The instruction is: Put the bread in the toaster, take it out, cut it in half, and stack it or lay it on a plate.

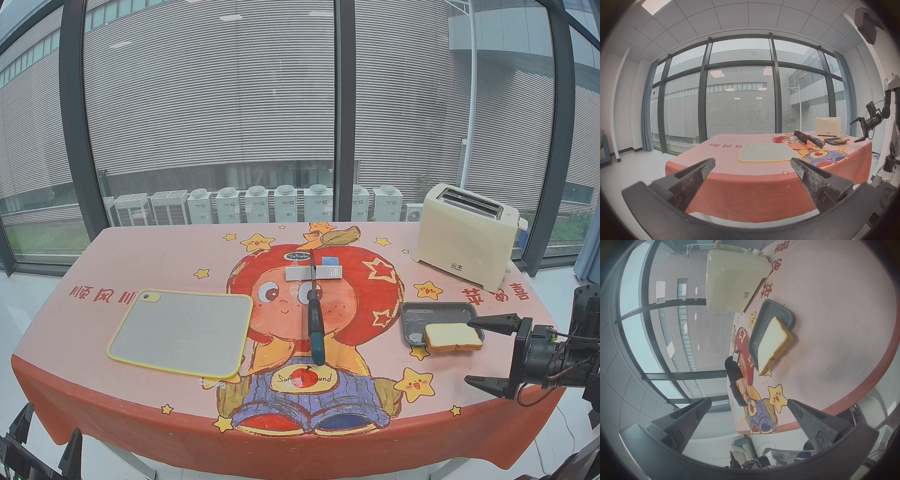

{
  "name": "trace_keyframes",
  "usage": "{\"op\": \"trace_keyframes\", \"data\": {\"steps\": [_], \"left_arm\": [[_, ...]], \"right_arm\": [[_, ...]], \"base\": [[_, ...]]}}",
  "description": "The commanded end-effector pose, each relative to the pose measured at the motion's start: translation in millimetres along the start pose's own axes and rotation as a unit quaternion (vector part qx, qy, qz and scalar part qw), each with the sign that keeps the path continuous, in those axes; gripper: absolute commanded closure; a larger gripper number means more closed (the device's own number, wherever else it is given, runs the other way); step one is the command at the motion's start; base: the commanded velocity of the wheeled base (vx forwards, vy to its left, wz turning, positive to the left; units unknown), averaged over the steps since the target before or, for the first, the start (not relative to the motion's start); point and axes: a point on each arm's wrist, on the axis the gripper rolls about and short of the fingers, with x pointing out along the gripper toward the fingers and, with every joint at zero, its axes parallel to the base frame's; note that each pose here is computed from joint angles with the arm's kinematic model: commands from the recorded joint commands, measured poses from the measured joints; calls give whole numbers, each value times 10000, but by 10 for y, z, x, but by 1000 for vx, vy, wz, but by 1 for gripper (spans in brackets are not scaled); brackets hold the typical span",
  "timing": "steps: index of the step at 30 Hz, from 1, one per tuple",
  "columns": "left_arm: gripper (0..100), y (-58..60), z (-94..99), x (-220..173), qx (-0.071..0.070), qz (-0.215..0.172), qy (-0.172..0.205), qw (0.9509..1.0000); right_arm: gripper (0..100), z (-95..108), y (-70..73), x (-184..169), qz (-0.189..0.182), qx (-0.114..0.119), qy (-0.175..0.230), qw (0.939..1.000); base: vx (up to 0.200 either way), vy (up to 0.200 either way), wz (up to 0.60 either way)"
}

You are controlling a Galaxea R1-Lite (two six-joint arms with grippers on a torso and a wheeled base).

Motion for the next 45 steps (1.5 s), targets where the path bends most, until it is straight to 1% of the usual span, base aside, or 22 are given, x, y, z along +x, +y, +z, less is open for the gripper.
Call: {"op": "trace_keyframes", "data": {"steps": [1, 9, 10, 16, 23, 27, 31, 39, 42, 44, 45], "left_arm": [[0, 0, -49, 14, 0, 2, 96, 10000], [0, 0, -49, 14, 0, 2, 96, 10000], [0, 0, -49, 14, 0, 2, 96, 10000], [0, 0, -49, 14, 0, 2, 96, 10000], [0, 0, -49, 14, 0, -6, 96, 10000], [0, 0, -49, 14, 0, 2, 96, 10000], [0, 0, -49, 14, 0, 2, 96, 10000], [0, 0, -49, 14, 0, -6, 96, 10000], [0, 0, -49, 14, 0, 2, 96, 10000], [0, 0, -49, 14, 0, -6, 96, 10000], [0, 0, -49, 14, 0, -6, 96, 10000]], "right_arm": [[0, 17, 18, 14, 15, 0, -20, 10000], [0, 57, -14, 62, -74, 63, -33, 9999], [0, 108, -29, 91, -59, 100, -120, 9999], [0, 209, -105, 211, -75, 155, -205, 9996], [0, 283, -146, 297, -59, 174, -263, 9995], [0, 264, -139, 309, -35, 143, -221, 9996], [0, 283, -126, 308, -6, 202, -255, 9995], [0, 320, -126, 323, -4, 233, -303, 9993], [0, 328, -104, 331, 81, 211, -316, 9992], [0, 338, -96, 345, 121, 234, -324, 9991], [0, 355, -95, 370, 142, 299, -335, 9989]], "base": [[0, 0, 0], [0, 0, 0], [0, 0, 0], [0, 0, 0], [0, 0, 0], [0, 0, 0], [0, 0, 0], [0, 0, 0], [0, 0, 0], [0, 0, 0], [0, 0, 0]]}}
